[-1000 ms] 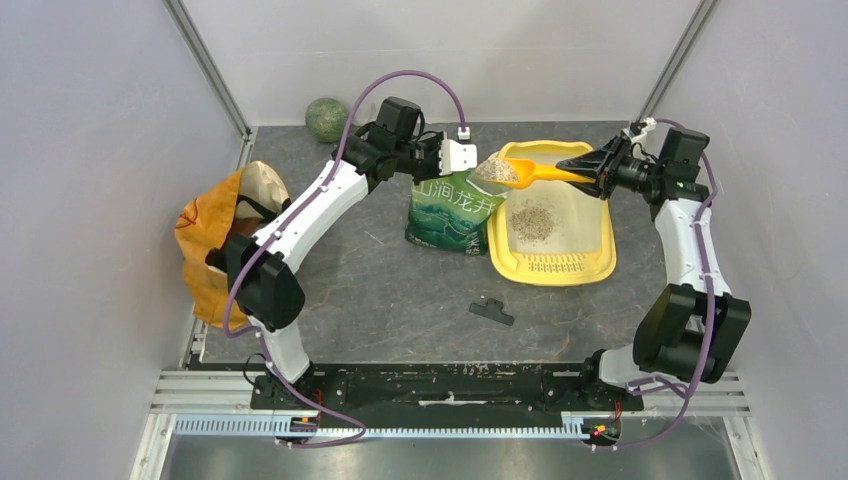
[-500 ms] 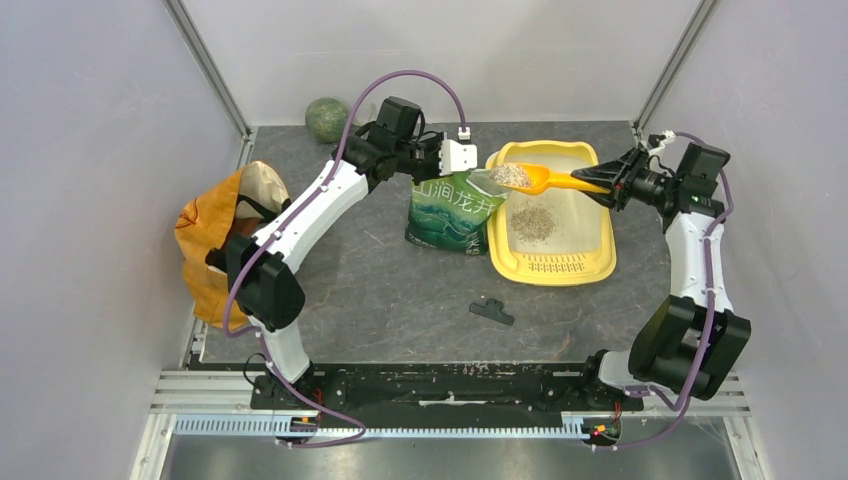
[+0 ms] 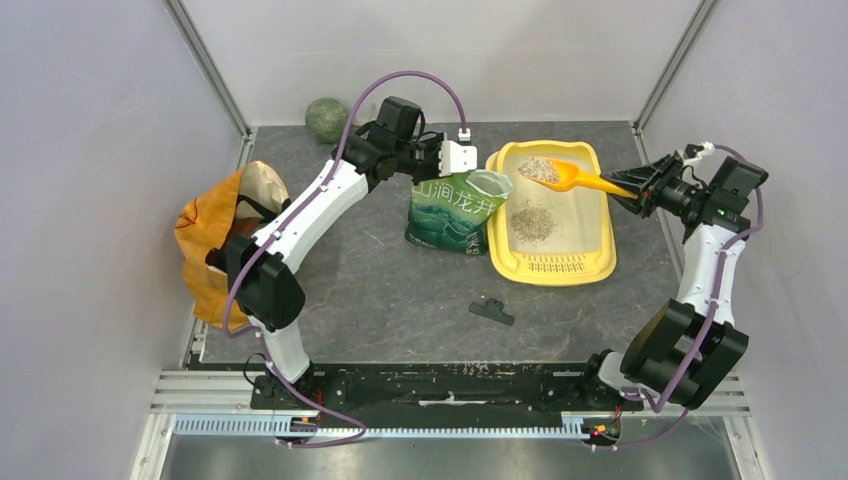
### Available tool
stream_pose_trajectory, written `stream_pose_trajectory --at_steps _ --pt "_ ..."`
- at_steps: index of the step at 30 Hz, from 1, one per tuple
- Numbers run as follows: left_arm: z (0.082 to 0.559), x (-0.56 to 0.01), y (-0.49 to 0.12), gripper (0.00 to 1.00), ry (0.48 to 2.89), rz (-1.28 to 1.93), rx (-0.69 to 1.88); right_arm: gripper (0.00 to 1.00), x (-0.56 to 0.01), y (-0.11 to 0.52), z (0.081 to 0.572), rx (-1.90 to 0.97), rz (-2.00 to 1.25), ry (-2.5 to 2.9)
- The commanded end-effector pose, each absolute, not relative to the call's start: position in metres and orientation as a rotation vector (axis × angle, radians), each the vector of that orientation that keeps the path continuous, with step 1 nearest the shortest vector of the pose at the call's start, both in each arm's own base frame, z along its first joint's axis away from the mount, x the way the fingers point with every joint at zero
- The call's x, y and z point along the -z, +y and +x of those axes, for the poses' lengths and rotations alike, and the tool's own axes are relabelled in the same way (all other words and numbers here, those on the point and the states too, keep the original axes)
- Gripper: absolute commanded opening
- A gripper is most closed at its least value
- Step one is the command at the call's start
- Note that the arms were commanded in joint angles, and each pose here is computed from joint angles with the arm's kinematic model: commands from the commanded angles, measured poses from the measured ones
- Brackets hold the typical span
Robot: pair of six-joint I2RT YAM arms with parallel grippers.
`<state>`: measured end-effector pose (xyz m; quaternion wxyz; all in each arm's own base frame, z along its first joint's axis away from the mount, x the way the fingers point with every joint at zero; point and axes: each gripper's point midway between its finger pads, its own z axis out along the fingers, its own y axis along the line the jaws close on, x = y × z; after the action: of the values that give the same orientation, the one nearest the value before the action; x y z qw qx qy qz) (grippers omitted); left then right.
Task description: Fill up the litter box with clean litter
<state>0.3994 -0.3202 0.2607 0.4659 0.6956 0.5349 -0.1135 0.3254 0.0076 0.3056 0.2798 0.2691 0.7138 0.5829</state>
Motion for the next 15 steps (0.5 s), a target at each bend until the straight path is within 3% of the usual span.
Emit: stream_pose_trajectory --at_steps 1,5,11,15 --pt "0.406 -0.302 -0.331 0.02 1.162 1.680 0.230 0.00 -0.322 -0.009 0.327 -1.523 0.645 1.875" --pt "0.406 -0.303 -0.332 0.02 1.159 1.679 0.233 0.00 -0.304 -0.021 0.337 -1.388 0.654 1.930" --pt "0.406 -0.306 -0.331 0.02 1.160 1.672 0.234 0.00 -0.255 -0.053 0.348 -0.938 0.670 2.176" --pt "0.406 -0.305 -0.331 0.02 1.167 1.667 0.237 0.00 -0.247 -0.047 0.359 -0.660 0.497 2.313"
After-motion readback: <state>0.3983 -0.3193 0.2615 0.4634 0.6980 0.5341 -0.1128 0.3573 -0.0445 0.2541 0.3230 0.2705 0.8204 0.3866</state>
